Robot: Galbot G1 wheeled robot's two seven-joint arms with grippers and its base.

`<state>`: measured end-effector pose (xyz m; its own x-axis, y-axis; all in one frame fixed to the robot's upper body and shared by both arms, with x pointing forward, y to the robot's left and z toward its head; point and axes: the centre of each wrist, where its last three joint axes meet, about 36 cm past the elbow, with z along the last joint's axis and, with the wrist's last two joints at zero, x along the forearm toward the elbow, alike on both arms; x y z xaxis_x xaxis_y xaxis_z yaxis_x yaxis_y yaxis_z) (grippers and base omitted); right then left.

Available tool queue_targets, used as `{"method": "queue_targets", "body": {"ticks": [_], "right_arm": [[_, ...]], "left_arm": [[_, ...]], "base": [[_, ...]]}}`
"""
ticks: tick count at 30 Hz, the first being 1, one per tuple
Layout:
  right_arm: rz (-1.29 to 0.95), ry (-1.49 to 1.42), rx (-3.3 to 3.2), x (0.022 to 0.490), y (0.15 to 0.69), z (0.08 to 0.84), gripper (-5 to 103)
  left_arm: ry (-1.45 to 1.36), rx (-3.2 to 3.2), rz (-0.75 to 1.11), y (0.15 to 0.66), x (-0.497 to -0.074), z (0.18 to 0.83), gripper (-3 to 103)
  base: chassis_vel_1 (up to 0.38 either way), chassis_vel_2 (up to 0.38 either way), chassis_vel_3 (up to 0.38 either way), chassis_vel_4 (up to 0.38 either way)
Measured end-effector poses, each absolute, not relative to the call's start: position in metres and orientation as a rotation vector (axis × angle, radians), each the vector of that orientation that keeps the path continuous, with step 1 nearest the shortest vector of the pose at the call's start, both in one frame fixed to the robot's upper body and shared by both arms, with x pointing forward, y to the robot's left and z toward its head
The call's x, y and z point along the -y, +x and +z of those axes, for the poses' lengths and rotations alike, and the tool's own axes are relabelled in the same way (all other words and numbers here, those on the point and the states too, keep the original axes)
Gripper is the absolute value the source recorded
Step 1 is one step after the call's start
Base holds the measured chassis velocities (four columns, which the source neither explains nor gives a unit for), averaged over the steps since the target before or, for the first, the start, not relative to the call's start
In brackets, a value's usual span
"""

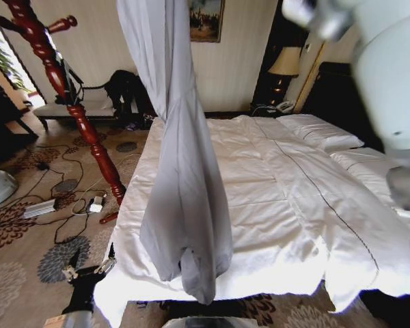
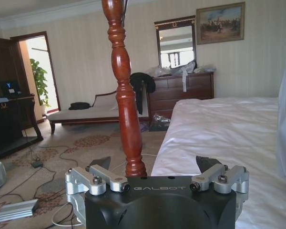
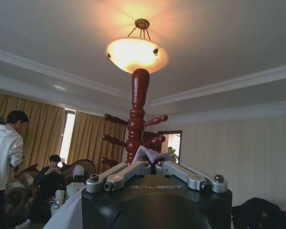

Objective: Pick up the clothes from the bed and hang them on the clothes hanger.

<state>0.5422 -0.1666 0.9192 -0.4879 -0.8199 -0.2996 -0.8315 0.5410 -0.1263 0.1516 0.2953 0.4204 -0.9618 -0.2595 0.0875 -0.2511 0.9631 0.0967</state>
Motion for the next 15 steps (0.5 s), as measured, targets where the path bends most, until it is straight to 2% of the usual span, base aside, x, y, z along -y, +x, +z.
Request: {"method": "queue_targets", "body": {"ticks": [7, 12, 15], "right_arm": [[0.074, -1.335, -2.55, 0.142, 0.571, 0.858, 0], [0.019, -1.262, -2.664, 0.155, 0.583, 0.787, 0], [-0.004, -1.207, -2.799, 0.176, 0.586, 0.711, 0]], "left_arm": [[0.412, 3.001, -0.126, 0.156, -0.301, 0.414, 100], [0.406, 2.992, -0.126, 0.159, -0.299, 0.412, 100], [0.395, 2.984, -0.136, 0.16, -0.296, 0.409, 100]], "base": [[0.0, 0.0, 0.0, 0.0], [0.0, 0.0, 0.0, 0.0], [0.0, 0.0, 0.0, 0.0]]}}
